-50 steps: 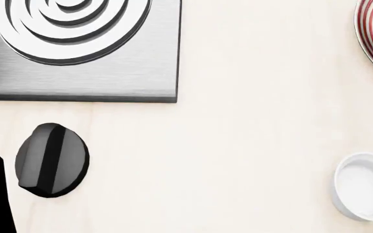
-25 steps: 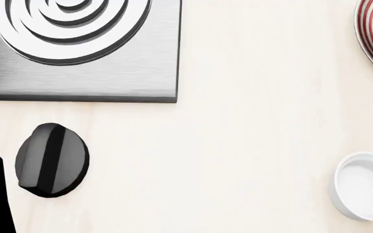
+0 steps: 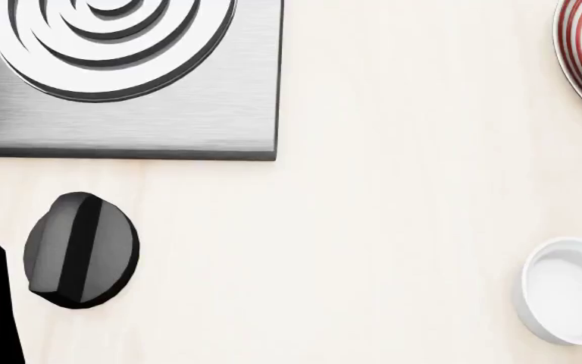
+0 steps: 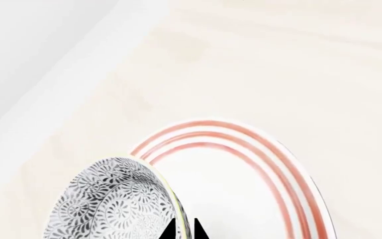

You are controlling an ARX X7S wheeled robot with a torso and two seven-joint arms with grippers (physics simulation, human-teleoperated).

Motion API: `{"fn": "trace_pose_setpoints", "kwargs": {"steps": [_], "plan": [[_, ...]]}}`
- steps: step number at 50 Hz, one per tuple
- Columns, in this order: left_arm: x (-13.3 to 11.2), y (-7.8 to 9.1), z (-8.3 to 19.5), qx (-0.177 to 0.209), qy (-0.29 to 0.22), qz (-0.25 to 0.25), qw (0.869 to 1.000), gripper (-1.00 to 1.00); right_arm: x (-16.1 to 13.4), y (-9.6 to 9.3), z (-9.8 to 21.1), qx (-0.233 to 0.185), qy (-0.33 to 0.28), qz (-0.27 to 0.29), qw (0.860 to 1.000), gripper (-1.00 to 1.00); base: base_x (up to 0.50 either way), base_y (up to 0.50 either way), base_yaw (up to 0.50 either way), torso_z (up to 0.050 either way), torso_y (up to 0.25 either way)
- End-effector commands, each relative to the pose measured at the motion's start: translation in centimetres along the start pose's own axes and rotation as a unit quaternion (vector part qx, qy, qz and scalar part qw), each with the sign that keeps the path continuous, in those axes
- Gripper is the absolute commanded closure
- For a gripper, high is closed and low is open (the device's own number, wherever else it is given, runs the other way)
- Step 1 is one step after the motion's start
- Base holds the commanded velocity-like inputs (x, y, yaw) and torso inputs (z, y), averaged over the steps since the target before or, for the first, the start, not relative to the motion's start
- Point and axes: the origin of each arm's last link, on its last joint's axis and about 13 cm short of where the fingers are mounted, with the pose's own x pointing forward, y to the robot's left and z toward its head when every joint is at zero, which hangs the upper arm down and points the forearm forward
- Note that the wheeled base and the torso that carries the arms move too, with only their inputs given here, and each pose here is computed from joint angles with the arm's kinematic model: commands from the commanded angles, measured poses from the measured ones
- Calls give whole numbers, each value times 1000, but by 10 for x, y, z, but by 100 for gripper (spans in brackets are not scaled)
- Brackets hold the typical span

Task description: Pick the akita bowl next to the ramekin and place it on the plate.

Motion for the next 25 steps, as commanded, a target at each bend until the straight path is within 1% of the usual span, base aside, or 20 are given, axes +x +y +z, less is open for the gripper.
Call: {"fn": "trace_pose_setpoints", "kwargs": {"steps": [1,14,25], "plan": [[0,0,-1,0,1,0,1000,-100,2,1,2,-1,-12,1,1000,100,0,0,0,0,0],[0,1,-2,0,1,1,1000,-100,7,0,0,-6,-16,-4,1000,100,0,0,0,0,0],[0,1,-2,0,1,2,1000,-100,8,-4,-4,-9,-21,-20,1000,100,0,0,0,0,1]]}}
